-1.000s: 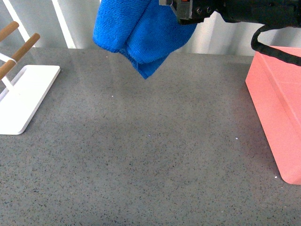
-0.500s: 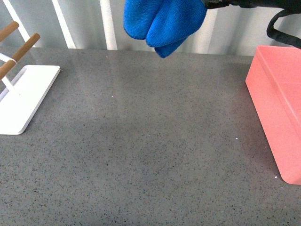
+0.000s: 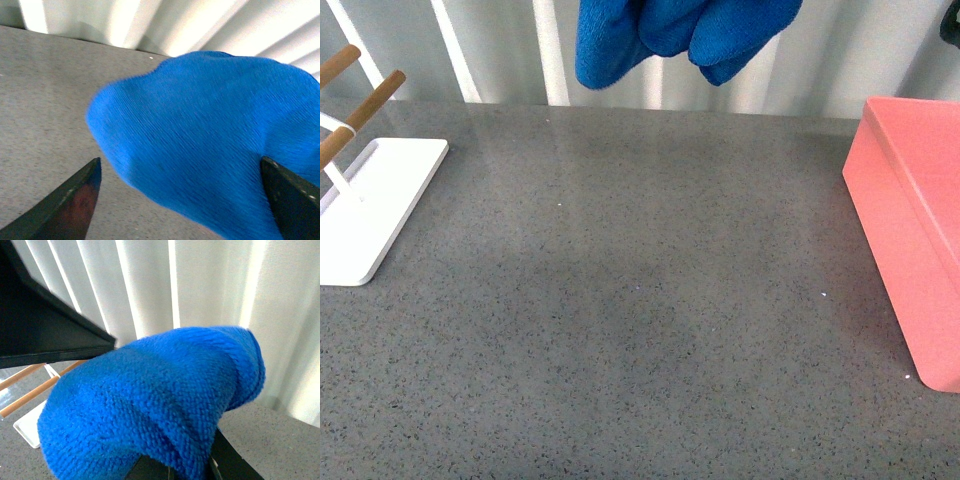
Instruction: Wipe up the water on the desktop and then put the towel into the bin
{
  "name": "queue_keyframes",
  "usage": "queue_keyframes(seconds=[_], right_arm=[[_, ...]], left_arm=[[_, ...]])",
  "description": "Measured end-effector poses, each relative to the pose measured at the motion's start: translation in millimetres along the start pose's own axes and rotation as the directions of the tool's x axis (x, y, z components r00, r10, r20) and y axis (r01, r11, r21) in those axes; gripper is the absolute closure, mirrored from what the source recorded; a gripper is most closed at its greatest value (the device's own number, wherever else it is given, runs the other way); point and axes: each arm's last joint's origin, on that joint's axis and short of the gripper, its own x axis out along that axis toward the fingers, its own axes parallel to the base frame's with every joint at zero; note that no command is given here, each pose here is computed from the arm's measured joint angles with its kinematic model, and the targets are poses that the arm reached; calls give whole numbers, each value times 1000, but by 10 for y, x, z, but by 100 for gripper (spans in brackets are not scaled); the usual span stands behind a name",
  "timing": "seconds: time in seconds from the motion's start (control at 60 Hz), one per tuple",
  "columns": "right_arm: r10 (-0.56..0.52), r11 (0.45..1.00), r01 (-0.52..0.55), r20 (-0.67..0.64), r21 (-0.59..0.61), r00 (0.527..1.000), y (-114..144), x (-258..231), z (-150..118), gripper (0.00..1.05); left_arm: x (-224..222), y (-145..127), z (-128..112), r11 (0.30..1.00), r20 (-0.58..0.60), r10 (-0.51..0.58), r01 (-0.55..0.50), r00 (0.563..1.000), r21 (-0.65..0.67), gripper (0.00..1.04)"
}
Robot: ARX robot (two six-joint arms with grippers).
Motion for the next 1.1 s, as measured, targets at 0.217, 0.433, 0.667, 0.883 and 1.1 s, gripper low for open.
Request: queue_keyframes(seconds=[0.217, 0.433, 0.667, 0.883, 1.1], right_arm=[[-40, 999, 40, -13, 11, 999, -76, -22, 15, 100], [-63, 997, 66, -82, 32, 995, -95, -44, -24, 100], [-68, 996, 73, -109, 43, 992, -105, -62, -23, 100], [-74, 996, 81, -126, 46, 989, -105, -58, -30, 100], [-70, 996, 77, -130, 46, 989, -101, -58, -33, 100]], left_arm=[[-225, 384, -139, 998, 6, 43, -43, 999, 38, 7], [-608, 524, -389, 991, 24, -2, -1, 1000, 135, 7], [-917, 835, -704, 987, 25, 11, -15, 1000, 161, 7], [-968, 1158, -896, 976, 158, 106, -133, 982, 172, 13], [-1186, 1257, -1323, 925, 622, 86, -294, 778, 240, 62]])
